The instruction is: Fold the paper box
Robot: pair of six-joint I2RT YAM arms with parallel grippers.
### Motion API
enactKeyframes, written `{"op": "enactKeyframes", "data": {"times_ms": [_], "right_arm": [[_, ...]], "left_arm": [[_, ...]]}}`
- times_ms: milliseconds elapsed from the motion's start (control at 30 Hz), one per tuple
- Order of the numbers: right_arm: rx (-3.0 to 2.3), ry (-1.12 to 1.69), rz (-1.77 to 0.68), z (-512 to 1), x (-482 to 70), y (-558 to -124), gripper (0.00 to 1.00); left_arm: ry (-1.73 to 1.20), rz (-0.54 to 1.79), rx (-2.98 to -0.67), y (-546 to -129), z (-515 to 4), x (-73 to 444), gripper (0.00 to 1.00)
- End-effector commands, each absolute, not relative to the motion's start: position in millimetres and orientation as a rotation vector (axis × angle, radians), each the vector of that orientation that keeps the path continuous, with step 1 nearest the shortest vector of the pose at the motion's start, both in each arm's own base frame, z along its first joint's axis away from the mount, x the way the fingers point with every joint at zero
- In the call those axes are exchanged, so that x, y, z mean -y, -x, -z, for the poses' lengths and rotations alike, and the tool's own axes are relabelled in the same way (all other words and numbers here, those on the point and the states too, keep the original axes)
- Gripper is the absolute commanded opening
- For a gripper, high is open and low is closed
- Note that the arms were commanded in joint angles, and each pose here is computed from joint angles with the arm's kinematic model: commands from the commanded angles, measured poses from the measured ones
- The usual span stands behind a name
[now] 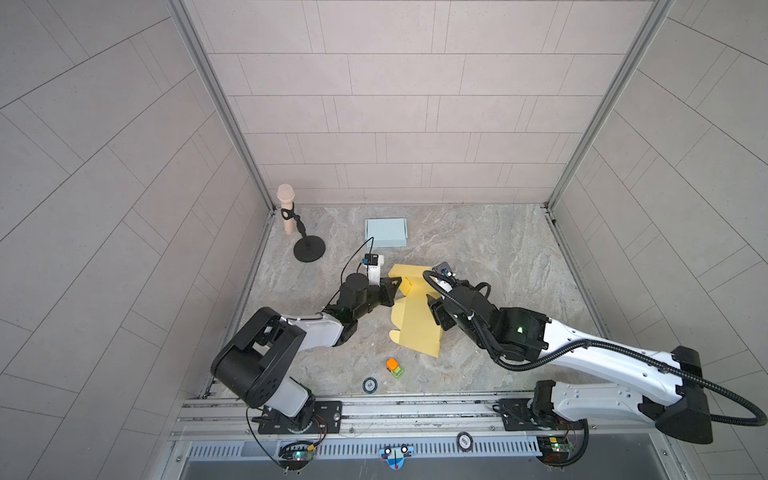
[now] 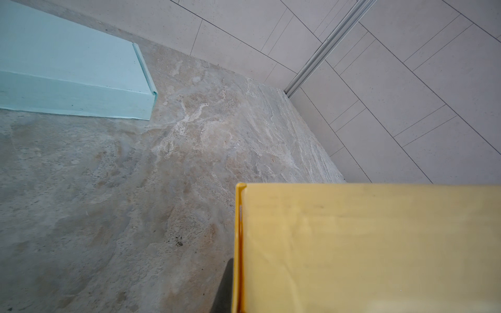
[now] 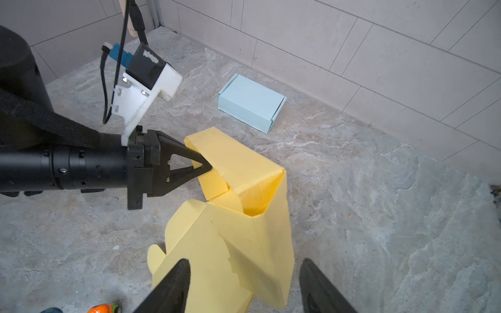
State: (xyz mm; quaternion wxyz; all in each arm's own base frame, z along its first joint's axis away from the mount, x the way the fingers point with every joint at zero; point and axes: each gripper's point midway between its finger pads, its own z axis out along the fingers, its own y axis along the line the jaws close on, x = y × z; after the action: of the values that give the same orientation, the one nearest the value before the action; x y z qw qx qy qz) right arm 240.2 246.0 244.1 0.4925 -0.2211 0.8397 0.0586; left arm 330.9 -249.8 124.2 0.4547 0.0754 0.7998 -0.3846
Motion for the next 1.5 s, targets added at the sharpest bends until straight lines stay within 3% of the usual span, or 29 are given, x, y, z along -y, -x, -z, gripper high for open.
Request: {"op": "enactKeyframes", "data": {"times_ms": [0,733,1467], "right_arm": [[-2.060,0.533,-0.067,-238,-228,-237,0.62],[-2.077,0.578,0.054,-225,-258,-265,0.33],[-2.035,0.397,0.449,-208,-251,-298,0.33]], "left_arm": [[-0.176,0.968,-1.931,-336,-137,250,0.05],[-0.168,0.985,-1.919,-334,-138,248,0.05],[-0.162,0.995,-1.906,-333,-141,247,0.05]]}}
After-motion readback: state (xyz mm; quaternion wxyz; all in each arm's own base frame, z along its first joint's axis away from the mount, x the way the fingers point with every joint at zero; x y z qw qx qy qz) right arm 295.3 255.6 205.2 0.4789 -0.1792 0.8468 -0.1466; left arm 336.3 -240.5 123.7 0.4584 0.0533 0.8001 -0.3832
